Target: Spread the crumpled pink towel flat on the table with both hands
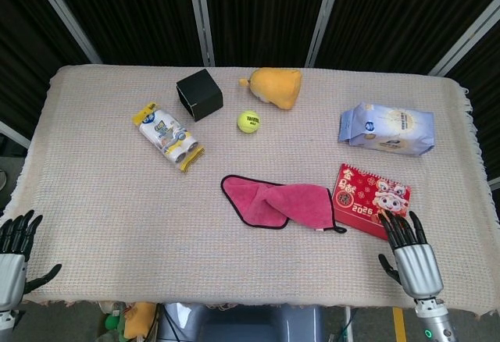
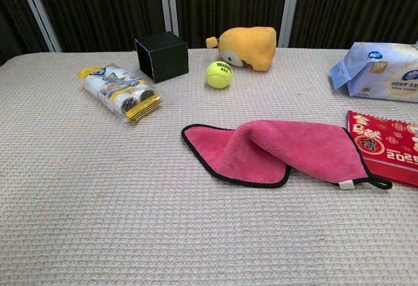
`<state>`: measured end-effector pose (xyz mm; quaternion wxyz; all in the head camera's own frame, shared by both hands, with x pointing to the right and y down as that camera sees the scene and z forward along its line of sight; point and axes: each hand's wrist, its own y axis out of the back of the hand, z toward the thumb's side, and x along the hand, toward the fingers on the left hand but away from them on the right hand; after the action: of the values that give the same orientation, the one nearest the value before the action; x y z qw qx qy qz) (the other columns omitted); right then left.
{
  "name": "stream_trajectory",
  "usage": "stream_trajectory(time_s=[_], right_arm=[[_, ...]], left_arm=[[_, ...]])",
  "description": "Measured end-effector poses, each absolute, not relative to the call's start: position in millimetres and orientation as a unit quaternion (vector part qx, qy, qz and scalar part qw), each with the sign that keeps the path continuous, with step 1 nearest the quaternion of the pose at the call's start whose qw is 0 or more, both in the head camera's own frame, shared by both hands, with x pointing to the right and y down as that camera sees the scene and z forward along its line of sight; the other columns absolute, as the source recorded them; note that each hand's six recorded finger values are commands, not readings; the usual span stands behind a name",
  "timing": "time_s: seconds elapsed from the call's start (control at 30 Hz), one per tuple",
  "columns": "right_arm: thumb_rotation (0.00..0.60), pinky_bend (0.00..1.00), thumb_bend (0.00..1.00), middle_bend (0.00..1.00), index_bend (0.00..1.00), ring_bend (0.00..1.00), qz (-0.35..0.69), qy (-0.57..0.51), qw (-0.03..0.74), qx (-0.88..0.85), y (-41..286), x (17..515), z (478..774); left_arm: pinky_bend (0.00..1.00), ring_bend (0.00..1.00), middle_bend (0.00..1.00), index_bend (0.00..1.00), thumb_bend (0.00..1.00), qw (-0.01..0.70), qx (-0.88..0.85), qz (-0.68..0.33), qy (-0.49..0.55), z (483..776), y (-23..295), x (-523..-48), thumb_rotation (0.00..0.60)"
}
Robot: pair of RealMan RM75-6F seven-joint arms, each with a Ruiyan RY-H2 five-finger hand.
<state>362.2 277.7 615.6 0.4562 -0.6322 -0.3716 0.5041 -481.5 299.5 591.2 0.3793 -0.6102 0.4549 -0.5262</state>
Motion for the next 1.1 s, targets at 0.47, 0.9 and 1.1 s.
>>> stream_trajectory(time_s=[0.47,0.9,1.1], right_arm=[[0.6,0.97,0.32,1.0,0.46,1.0,0.462,-0.364,0.492,-0.642,234,258,635],[0.6,0.97,0.32,1.0,0.49,1.0,0.524,-0.339,0.473,-0.621,238,259,692],[0.6,0.97,0.32,1.0,0.49,1.0,0.533,-0.344,0.464,-0.619,238,266,698]], left_arm=[[0.0,0.0,0.0,0.0,0.0,0.379,-0.613,-0.52,0.459,589,300,-482,0.6],[0.0,0.0,0.0,0.0,0.0,0.377,-0.615,-0.519,0.458,590,300,-481,0.6],[0.0,0.0,0.0,0.0,0.0,0.379,-0.615,-0.518,0.457,590,300,-480,0.6]])
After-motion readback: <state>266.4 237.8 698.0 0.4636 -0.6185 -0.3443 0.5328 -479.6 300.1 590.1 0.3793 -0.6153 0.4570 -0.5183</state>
